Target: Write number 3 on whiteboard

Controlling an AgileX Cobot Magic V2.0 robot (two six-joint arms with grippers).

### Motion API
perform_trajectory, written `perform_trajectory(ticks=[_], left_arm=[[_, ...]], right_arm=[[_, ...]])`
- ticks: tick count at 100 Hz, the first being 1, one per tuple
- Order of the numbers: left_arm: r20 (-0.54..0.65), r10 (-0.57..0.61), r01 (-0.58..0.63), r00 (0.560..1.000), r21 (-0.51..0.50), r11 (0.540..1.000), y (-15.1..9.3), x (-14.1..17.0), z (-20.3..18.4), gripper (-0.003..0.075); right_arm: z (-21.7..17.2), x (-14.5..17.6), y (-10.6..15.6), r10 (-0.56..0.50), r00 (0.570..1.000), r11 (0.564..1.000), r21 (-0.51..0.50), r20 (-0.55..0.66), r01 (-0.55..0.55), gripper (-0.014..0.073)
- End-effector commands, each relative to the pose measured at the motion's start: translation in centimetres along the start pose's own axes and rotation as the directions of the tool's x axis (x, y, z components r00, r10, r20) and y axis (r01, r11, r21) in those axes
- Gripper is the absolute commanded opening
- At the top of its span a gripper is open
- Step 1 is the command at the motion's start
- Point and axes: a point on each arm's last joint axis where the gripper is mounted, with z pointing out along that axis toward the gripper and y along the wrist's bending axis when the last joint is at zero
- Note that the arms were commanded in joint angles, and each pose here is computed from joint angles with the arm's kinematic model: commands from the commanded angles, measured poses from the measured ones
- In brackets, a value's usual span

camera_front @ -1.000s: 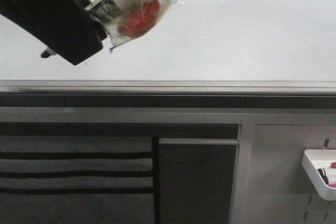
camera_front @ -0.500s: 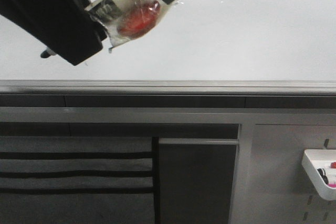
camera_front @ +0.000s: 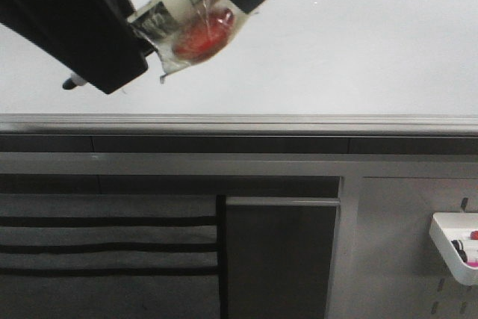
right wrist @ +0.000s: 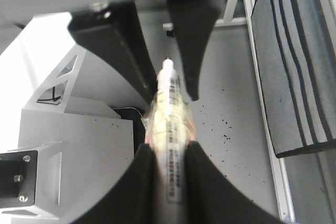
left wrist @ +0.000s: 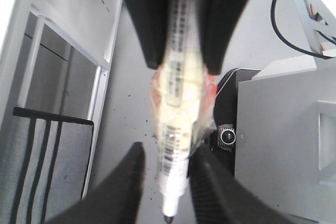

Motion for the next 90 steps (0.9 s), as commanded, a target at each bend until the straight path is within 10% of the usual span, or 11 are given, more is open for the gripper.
perform_trajectory(ticks=[1,49,78,90], left_arm=[[0.100,0.002,0.003,0.995,-0.052,0.999,0.1,-1.3,-1.3,0.0358],[0.241,-0.134,0.195,0.961,-0.255,0.947,0.5,1.0,-7.3,0.0423],[0.371,-0.315,0.453,0.874,-0.387,0.803,-0.7,6.6,-8.6,0.0423],[0.441,-0.312,0.505,0.842,-0.437,0.745,-0.8,7.7,-8.9,0.0423]], right_arm=[[-1.2,-1.0,0.2,-0.027,0.998,0.999,0.031,0.059,0.025,-0.0008],[-6.0,0.1,-0.2,0.216,0.975,0.928,0.300,0.056,-0.222,-0.0008],[-9.8,5.9,-0.3,0.502,0.806,0.655,0.472,0.313,-0.591,-0.0008],[-9.2,7.5,0.1,0.490,0.792,0.613,0.502,0.365,-0.610,-0.0008]])
